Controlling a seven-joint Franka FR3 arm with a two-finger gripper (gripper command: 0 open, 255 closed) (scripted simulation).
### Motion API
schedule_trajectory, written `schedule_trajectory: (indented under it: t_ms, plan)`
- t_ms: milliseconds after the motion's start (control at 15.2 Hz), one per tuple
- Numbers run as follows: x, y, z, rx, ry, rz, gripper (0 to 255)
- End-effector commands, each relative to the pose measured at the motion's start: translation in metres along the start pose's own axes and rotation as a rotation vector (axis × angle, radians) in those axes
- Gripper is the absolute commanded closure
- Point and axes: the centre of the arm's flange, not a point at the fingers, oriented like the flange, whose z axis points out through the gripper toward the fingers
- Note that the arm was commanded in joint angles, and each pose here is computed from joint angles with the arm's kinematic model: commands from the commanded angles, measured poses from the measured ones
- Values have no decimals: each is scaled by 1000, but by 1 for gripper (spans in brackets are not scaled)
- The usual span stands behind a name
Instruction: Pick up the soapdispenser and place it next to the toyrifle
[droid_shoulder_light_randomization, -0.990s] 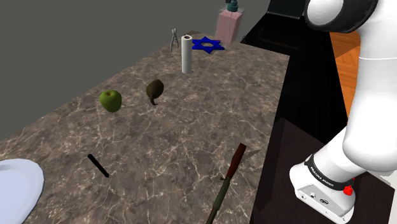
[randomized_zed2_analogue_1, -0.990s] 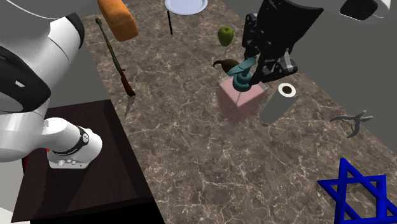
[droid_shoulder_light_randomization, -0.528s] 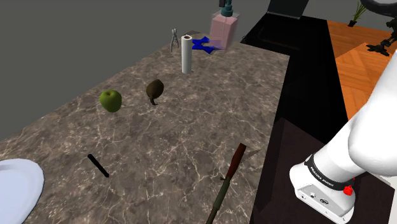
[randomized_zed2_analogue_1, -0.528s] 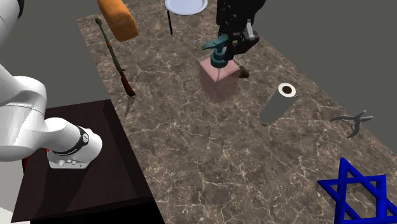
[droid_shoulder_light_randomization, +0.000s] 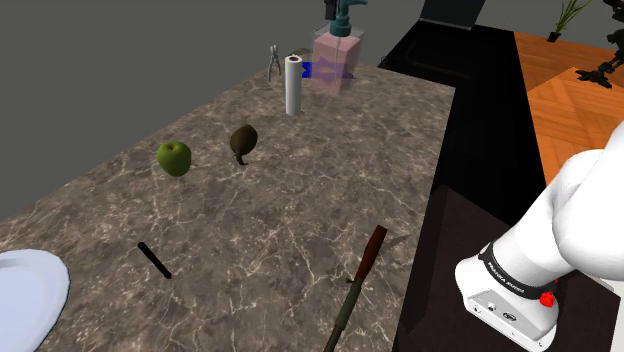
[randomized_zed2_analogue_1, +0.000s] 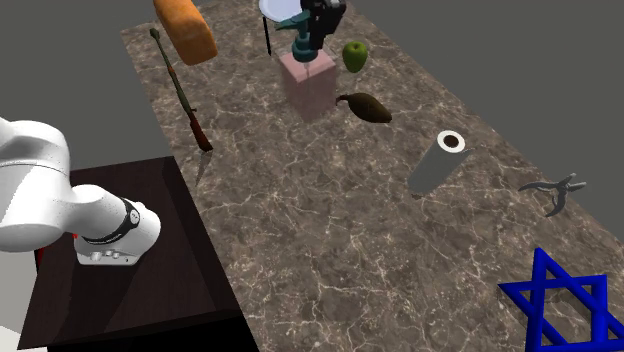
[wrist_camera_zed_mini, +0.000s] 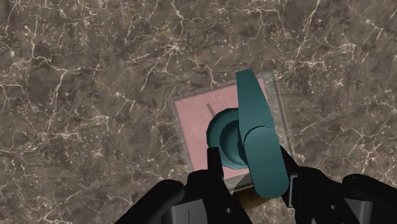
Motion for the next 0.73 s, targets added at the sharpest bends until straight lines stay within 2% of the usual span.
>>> schedule_trajectory:
  t_ms: [0, 660]
  plan:
    - [-11, -21, 4, -1, 0, 2, 255]
    - [-51, -147, 16, -1, 0, 2, 255]
